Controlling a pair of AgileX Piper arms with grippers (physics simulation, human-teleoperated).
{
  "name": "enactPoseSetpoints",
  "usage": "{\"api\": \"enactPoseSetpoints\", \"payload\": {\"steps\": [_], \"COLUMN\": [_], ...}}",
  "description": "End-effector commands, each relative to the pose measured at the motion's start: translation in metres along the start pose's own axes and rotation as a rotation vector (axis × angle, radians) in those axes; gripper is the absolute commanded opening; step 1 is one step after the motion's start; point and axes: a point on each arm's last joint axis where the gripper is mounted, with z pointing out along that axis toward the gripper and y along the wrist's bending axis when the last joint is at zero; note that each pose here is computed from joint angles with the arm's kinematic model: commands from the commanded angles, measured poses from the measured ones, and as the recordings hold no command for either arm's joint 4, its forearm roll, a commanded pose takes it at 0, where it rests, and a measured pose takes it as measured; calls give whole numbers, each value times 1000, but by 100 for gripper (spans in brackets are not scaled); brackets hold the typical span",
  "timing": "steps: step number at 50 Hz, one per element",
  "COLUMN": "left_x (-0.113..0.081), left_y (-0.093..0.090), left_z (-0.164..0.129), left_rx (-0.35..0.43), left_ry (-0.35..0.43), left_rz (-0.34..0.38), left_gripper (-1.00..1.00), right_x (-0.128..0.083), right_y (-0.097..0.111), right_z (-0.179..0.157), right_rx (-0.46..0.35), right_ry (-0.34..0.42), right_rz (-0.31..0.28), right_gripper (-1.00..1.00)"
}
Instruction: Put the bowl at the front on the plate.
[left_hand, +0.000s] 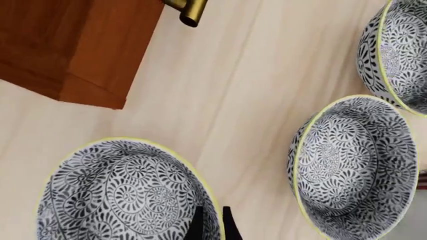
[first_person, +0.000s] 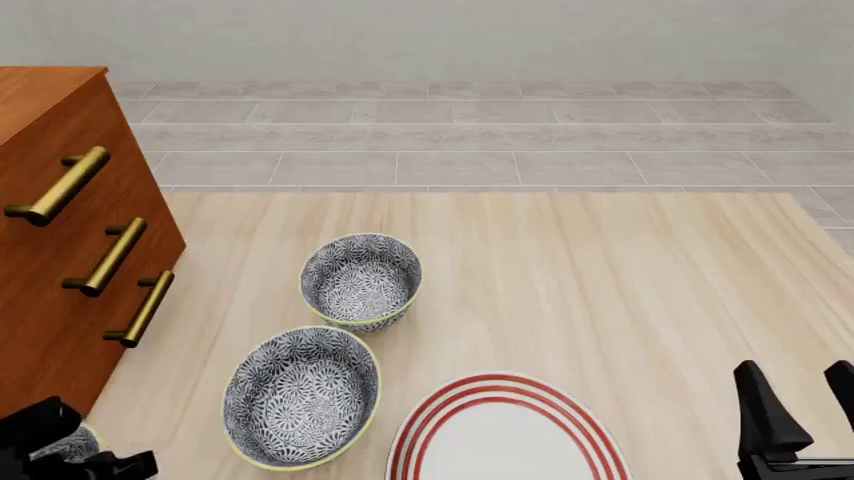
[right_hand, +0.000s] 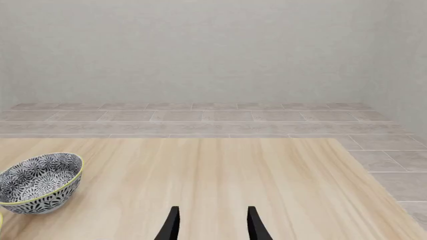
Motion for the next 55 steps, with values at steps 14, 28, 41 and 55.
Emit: {"api": "enactPoseSetpoints", "payload": {"steps": [14,28,41,55], "left_x": [-12,-27,-39,-48], "left_y": [-15,-27,-38,-50], "left_z": [-13,-18,-31,-55], "left_rx": [98,142,181,241], "left_ry": [-59,-107,-127,-137], "left_rz": [19,25,29,45], "left_gripper": [-100,-100,-100,-100], "right_x": [0,0,0,0], "right_y": [0,0,0,0], "right_z": [0,0,0,0], "right_rx": [0,0,0,0], "right_ry": [-1,0,0,0], "right_rz": [0,0,0,0], "right_gripper": [100,100,100,100]}}
